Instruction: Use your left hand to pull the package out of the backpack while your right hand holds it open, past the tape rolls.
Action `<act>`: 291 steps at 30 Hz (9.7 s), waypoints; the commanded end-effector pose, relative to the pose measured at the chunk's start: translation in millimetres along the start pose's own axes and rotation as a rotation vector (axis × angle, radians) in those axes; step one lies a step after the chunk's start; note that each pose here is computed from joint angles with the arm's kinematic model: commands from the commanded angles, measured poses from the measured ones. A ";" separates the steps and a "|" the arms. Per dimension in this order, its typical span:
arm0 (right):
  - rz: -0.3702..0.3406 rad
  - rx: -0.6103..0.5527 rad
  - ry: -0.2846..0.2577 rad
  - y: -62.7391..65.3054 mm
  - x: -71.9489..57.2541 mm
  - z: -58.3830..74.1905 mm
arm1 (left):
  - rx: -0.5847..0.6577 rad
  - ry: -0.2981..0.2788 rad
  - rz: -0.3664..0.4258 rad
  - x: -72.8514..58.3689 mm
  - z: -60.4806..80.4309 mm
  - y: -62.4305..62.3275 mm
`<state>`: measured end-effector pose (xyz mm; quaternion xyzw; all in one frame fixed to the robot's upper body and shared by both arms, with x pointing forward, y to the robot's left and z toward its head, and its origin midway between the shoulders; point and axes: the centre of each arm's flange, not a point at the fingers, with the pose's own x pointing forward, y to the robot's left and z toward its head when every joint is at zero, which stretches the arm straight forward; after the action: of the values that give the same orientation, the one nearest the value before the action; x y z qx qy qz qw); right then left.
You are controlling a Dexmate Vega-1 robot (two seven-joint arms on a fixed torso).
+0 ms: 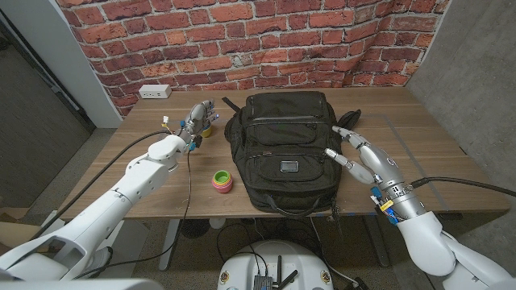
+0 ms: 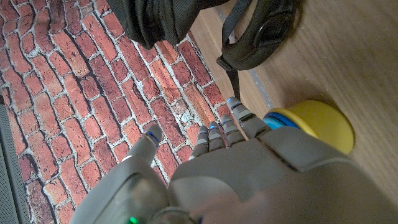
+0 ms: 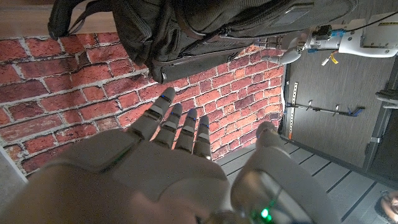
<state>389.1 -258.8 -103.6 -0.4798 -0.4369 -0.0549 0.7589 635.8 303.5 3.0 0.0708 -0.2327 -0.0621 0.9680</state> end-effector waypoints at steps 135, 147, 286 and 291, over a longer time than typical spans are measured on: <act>-0.011 -0.661 -0.019 40.6 -29.7 52.6 | -0.034 -0.008 0.042 -20.5 -18.6 2.6; -0.055 -0.657 -0.027 40.8 -21.4 52.6 | -0.040 -0.005 0.037 -20.6 -21.1 -0.6; -0.079 -0.147 0.362 -62.4 125.8 49.6 | 0.157 -0.122 -0.115 -44.9 1.5 12.8; -0.073 -0.137 0.369 -64.0 134.1 47.3 | 0.157 -0.123 -0.121 -49.5 0.7 11.5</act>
<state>402.7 -208.5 24.4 -0.5024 -0.3048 -0.1948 0.7853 600.8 324.4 -14.0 0.1448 -0.2855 -0.0937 0.9427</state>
